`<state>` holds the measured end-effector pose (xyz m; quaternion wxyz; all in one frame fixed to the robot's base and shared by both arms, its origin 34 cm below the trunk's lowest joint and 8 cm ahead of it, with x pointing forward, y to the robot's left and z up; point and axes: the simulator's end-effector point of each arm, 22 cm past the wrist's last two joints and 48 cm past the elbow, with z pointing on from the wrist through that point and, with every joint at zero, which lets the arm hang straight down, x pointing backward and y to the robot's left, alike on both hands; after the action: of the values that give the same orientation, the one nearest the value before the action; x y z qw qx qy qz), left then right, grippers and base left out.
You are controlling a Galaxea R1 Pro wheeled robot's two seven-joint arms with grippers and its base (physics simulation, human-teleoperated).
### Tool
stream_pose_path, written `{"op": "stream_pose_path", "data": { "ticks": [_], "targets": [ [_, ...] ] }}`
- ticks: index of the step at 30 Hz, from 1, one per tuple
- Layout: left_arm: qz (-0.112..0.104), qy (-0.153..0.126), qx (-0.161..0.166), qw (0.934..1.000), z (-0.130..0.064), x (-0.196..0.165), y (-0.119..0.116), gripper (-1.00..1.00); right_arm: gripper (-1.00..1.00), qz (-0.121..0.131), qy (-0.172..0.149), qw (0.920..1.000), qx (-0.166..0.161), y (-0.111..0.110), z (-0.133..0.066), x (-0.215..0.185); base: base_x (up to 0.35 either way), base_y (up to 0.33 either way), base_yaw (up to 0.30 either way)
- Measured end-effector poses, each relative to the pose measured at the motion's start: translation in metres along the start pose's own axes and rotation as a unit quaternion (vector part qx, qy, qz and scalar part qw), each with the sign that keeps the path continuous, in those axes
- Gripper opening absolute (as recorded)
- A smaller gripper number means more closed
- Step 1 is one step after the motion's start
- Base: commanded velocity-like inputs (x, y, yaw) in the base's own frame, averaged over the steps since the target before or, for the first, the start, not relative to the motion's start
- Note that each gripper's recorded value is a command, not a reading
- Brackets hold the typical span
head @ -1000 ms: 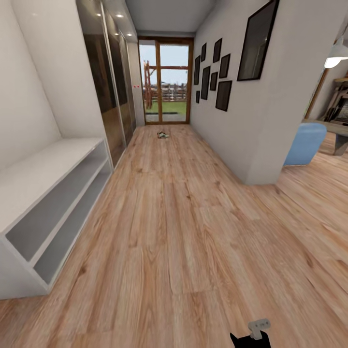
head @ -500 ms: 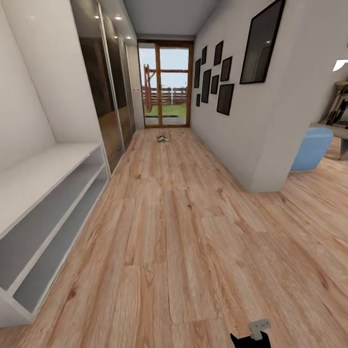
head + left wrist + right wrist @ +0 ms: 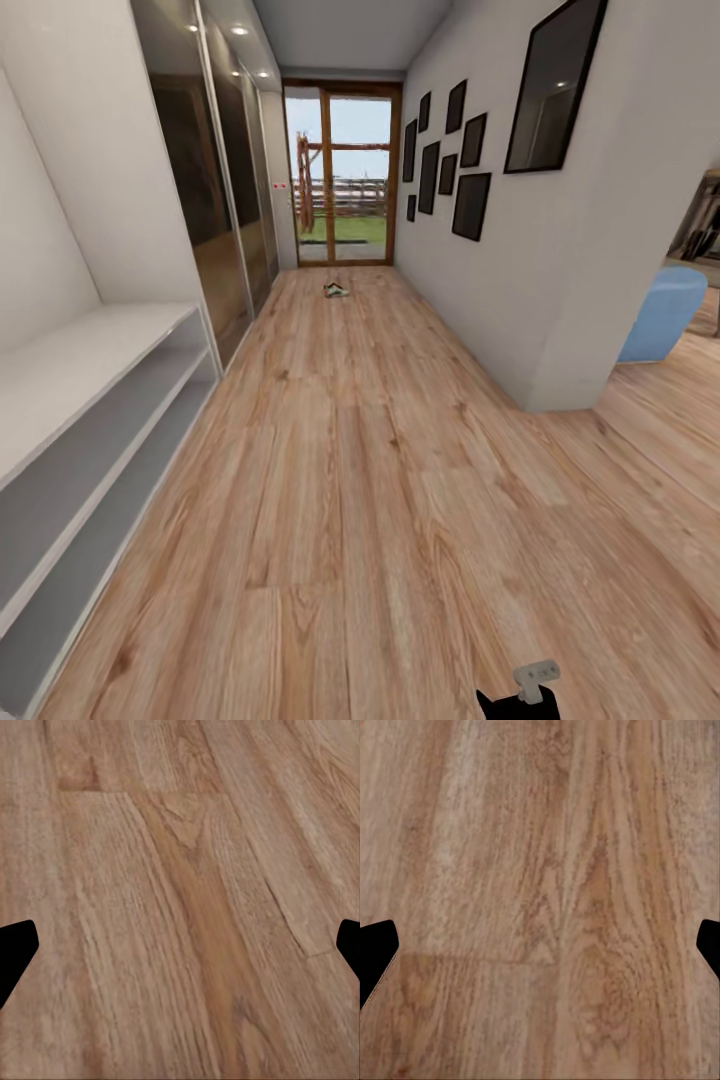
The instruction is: Pick up the two gym shoes and the two sandals from the corridor floor and place them onto the hallstand (shoe rack) in the corridor, making sure they are on the rack and not on the floor. Arrange them so the two gym shoes are next to each other and the two sandals are next to each other.
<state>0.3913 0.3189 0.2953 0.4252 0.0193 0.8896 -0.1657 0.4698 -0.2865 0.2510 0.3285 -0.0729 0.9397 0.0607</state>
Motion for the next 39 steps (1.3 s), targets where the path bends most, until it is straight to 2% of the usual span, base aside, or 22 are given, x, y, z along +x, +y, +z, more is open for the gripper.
{"op": "stream_pose_path", "data": {
  "ticks": [39],
  "targets": [
    [0.000, 0.000, 0.000, 1.0000, -0.0001, -0.0001, 0.0002, 1.00, 1.00, 0.000, 0.001, 1.0000, 0.000, -0.0004, -0.0006, 0.0019, 0.335, 0.000, 0.000]
  ]
}}
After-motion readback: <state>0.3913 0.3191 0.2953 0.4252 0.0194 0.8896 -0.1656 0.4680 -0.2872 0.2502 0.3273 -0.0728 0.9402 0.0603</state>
